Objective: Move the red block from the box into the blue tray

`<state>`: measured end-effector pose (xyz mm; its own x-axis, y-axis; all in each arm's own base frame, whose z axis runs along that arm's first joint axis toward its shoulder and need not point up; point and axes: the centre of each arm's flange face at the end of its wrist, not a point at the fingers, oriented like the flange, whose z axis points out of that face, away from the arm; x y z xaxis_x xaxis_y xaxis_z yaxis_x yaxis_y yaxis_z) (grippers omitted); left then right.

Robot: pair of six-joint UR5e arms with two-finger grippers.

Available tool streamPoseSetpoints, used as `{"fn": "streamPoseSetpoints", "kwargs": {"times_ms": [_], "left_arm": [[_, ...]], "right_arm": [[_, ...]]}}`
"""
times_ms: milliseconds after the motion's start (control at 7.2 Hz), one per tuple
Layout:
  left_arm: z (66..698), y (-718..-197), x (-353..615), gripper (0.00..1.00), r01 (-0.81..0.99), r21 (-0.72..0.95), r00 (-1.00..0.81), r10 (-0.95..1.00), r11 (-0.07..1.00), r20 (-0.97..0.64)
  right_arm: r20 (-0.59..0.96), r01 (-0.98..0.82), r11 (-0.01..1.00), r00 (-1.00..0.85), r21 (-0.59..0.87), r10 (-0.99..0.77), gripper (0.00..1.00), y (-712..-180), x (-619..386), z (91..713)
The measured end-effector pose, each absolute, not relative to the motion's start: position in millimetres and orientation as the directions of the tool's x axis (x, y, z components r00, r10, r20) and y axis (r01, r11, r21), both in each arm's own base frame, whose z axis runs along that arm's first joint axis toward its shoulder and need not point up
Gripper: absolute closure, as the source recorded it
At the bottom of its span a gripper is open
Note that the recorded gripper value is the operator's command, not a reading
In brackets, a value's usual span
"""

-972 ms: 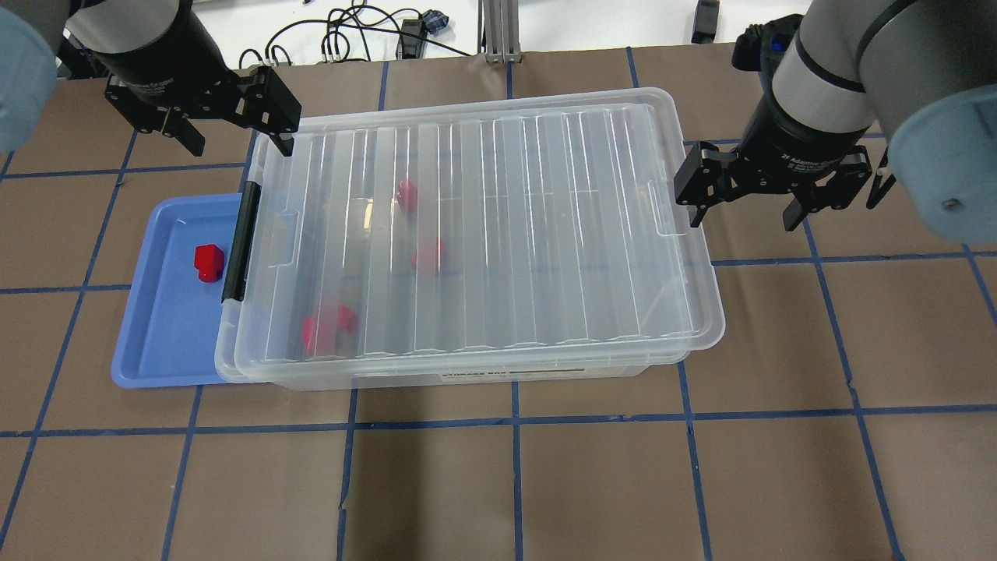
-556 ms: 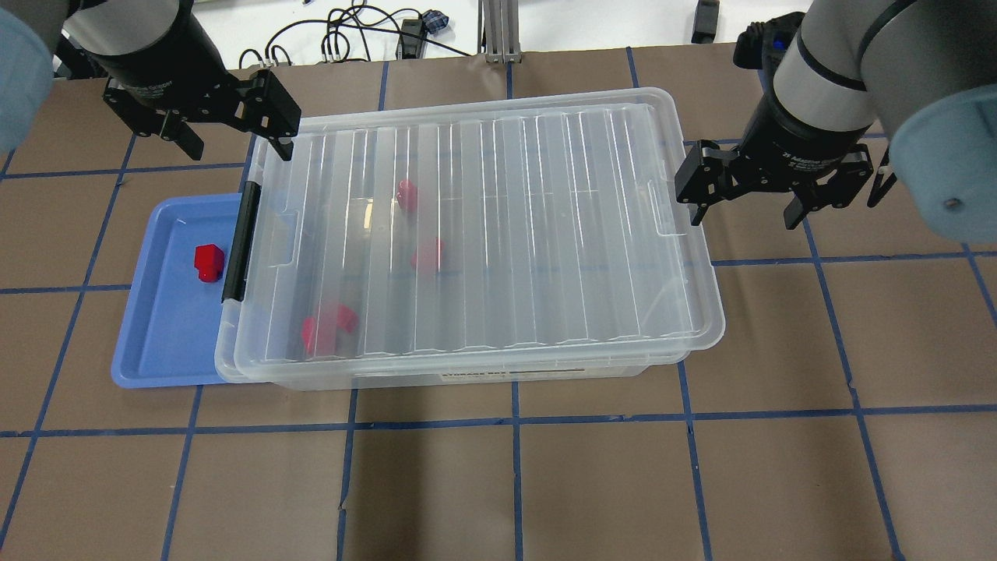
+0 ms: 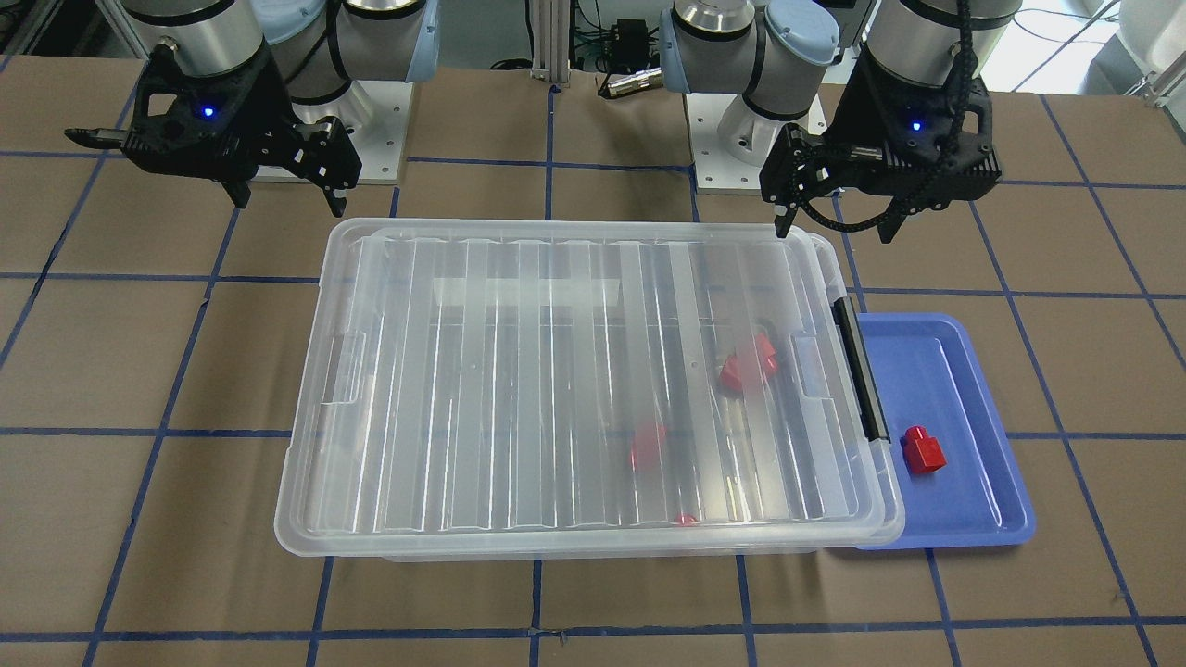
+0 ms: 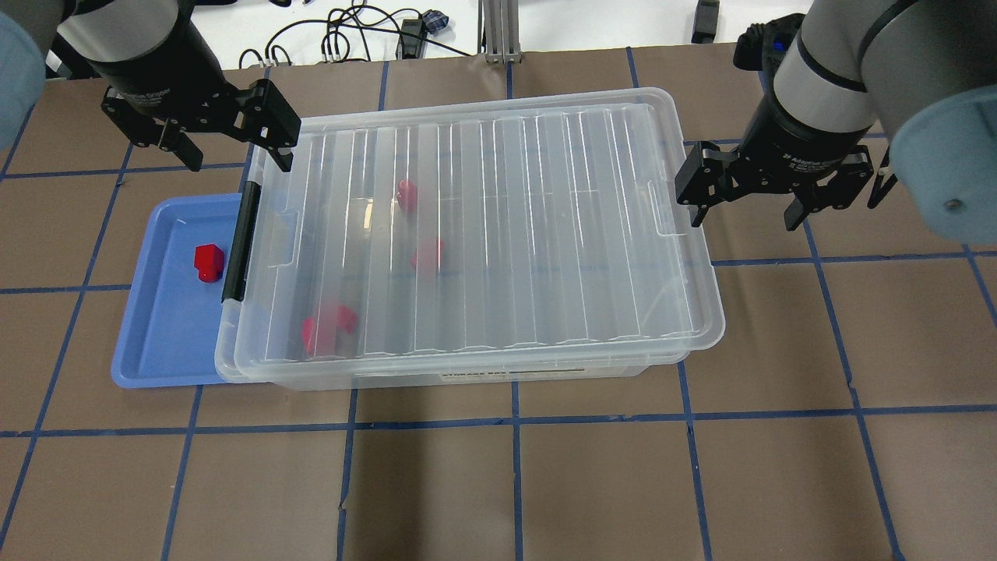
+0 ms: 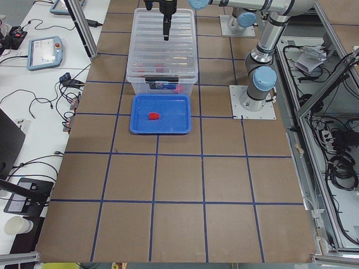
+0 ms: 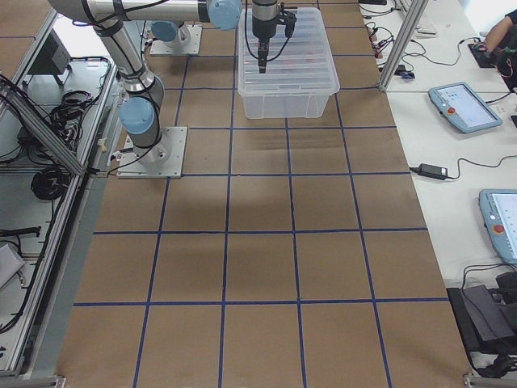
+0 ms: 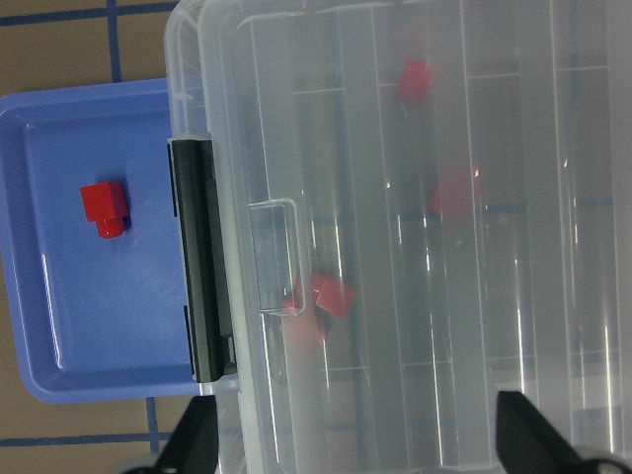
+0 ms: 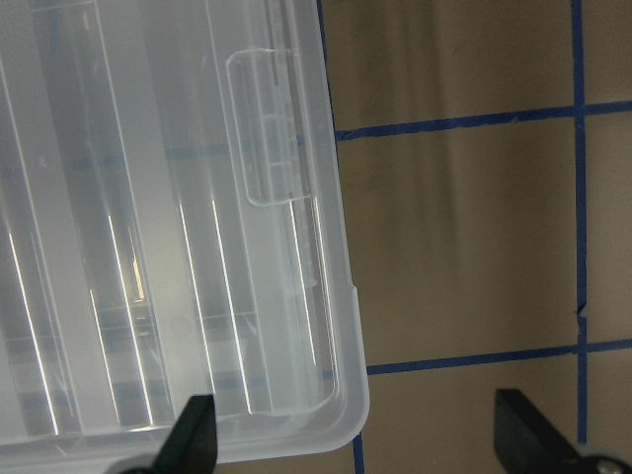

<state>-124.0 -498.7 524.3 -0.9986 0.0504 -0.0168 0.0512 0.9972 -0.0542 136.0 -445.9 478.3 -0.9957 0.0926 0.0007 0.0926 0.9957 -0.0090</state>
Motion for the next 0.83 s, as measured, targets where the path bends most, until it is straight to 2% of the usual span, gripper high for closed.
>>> {"fn": "streamPoseSetpoints", "kwargs": {"times_ms": [833], "left_arm": [[522.9,-500.1,-123.1,0.00,0.049,-0.053,-0.999,0.048,0.997,-0.015]], "right_arm": [[0.001,0.094,0.996,-0.996,-0.013,0.094,0.00,-446.2,135.9,479.1]]}}
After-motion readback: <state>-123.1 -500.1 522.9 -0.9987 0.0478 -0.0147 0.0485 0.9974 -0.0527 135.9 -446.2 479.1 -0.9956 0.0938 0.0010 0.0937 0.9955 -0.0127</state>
